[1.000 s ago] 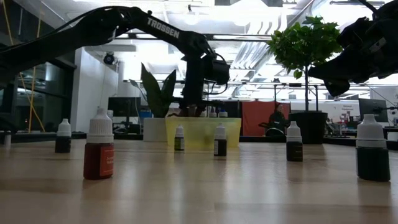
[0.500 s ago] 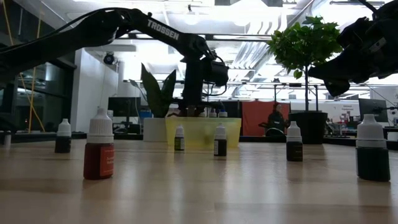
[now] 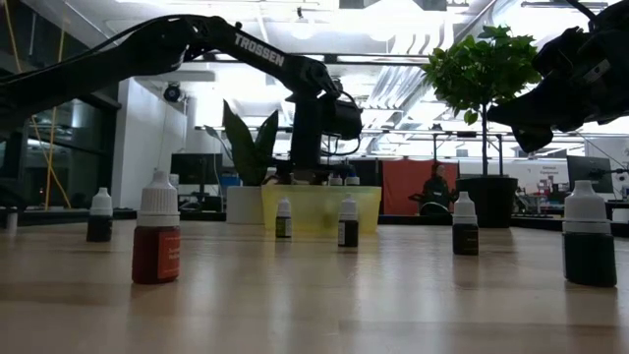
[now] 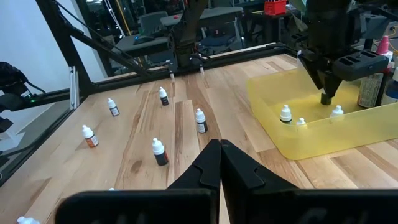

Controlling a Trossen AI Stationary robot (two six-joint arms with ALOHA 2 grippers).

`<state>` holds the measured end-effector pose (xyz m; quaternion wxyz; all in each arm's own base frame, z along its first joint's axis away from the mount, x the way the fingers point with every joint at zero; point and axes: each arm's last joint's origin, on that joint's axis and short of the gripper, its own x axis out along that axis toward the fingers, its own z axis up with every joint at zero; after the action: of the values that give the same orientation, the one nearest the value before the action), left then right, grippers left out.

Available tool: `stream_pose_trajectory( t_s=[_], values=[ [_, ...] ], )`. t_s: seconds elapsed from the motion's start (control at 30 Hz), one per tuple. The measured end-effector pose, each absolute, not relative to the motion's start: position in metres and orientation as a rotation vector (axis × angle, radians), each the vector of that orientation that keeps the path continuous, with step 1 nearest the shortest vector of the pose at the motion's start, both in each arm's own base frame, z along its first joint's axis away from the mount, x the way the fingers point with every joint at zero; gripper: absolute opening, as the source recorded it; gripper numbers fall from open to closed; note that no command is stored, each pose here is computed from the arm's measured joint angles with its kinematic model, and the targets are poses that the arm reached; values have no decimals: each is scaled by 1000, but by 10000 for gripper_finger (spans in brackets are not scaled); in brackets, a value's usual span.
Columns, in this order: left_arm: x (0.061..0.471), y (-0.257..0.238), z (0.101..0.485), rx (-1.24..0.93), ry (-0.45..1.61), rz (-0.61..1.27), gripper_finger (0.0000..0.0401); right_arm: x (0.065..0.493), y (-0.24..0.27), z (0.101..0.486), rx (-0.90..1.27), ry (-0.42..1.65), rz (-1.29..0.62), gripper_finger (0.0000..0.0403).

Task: Pick & Place food coloring
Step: Put the small black food coloring bottle into the yellow bin

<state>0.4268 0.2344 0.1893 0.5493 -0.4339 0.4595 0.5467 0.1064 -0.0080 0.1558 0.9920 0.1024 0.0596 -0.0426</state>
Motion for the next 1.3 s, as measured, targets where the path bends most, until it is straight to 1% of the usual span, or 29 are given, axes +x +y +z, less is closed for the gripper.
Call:
stream_pose_trajectory(
  t_s=[0.13, 0.3, 0.57, 0.77, 1.0, 1.3],
  values=[
    [427, 235, 190, -1025, 1085, 1296, 168, 106, -8, 156, 205, 119, -85, 0],
    [429, 236, 199, -991, 1070, 1265, 181, 106, -8, 156, 205, 120, -86, 0],
    [429, 236, 214, -987, 1019, 1238, 182, 106, -8, 156, 206, 120, -85, 0],
    [426, 234, 224, -958, 1023, 1213, 182, 106, -8, 156, 205, 121, -85, 0],
    [424, 225, 246, -897, 1013, 1141, 182, 106, -8, 156, 205, 121, -86, 0],
    [423, 214, 282, -821, 918, 1033, 182, 106, -8, 156, 205, 120, -86, 0]
  ],
)
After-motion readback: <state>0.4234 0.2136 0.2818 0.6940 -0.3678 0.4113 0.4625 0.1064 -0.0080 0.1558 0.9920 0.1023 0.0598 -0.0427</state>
